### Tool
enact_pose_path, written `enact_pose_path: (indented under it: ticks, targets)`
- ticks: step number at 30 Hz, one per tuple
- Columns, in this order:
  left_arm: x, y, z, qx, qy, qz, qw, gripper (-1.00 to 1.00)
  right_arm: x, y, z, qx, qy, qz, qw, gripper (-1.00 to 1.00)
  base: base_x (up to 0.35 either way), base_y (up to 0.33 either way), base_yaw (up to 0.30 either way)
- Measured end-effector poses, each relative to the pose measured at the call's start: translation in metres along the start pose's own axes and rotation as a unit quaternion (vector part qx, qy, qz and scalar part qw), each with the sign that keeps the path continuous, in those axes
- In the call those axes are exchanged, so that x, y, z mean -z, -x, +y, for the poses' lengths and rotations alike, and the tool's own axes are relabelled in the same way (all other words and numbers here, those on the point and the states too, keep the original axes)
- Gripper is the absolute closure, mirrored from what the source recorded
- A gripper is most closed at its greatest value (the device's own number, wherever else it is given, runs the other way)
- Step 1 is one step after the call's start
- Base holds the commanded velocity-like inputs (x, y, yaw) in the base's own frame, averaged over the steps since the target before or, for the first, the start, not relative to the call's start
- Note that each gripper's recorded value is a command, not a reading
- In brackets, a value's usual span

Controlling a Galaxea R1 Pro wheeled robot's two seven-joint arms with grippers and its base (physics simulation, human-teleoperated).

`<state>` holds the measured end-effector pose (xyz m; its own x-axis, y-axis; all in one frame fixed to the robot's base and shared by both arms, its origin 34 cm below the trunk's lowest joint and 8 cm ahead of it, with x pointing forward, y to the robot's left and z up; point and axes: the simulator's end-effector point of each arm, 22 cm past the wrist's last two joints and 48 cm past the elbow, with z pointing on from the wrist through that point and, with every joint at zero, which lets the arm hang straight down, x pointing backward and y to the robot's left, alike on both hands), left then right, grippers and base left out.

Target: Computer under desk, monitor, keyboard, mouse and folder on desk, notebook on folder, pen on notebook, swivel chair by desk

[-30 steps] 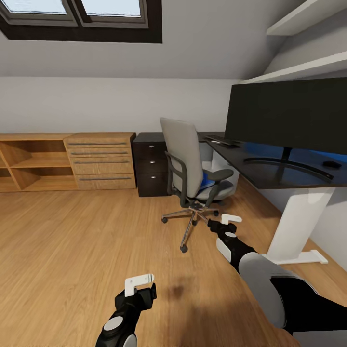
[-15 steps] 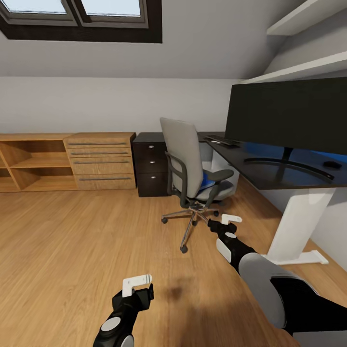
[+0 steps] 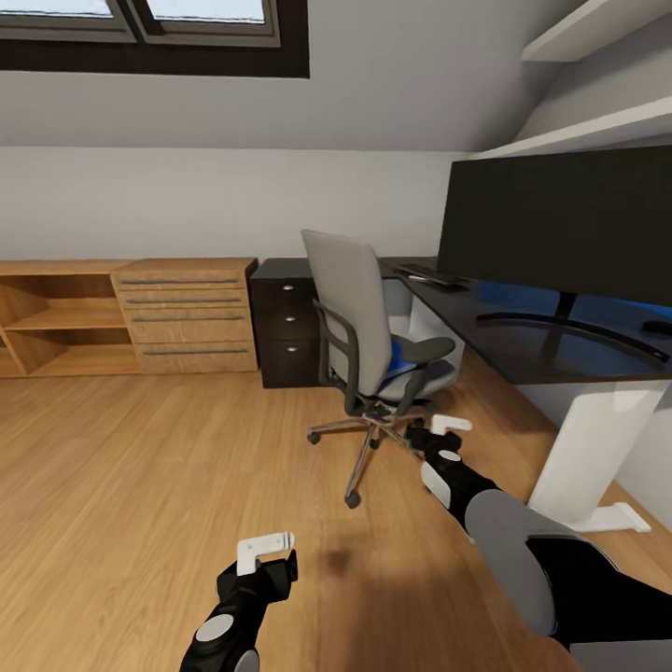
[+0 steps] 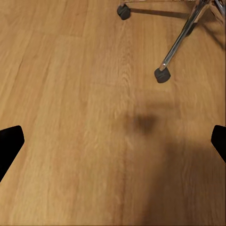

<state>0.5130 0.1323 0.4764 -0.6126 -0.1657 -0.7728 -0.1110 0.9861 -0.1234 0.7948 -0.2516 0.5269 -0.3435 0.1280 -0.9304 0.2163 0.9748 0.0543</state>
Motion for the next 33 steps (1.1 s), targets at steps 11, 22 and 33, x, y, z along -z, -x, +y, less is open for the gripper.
enact_pose_path:
  ticks: [11, 22, 33]
  targets:
    - [0.0, 0.0, 0.001, 0.0, 0.001, 0.0, 1.0, -1.0, -0.004, 0.014, -0.026, -0.004, -0.019, -0.031, 0.9993, -1.0, 0.15, -0.133, 0.0]
    - [0.0, 0.0, 0.002, 0.0, 0.002, 0.0, 1.0, -1.0, -0.006, 0.018, -0.044, -0.003, -0.03, -0.036, 0.9989, -1.0, 0.118, -0.012, 0.0]
    - [-0.001, -0.001, 0.007, -0.005, 0.005, -0.001, 1.0, -1.0, -0.006, 0.019, -0.046, -0.003, -0.032, -0.037, 0.9988, -1.0, 0.099, 0.0, 0.0]
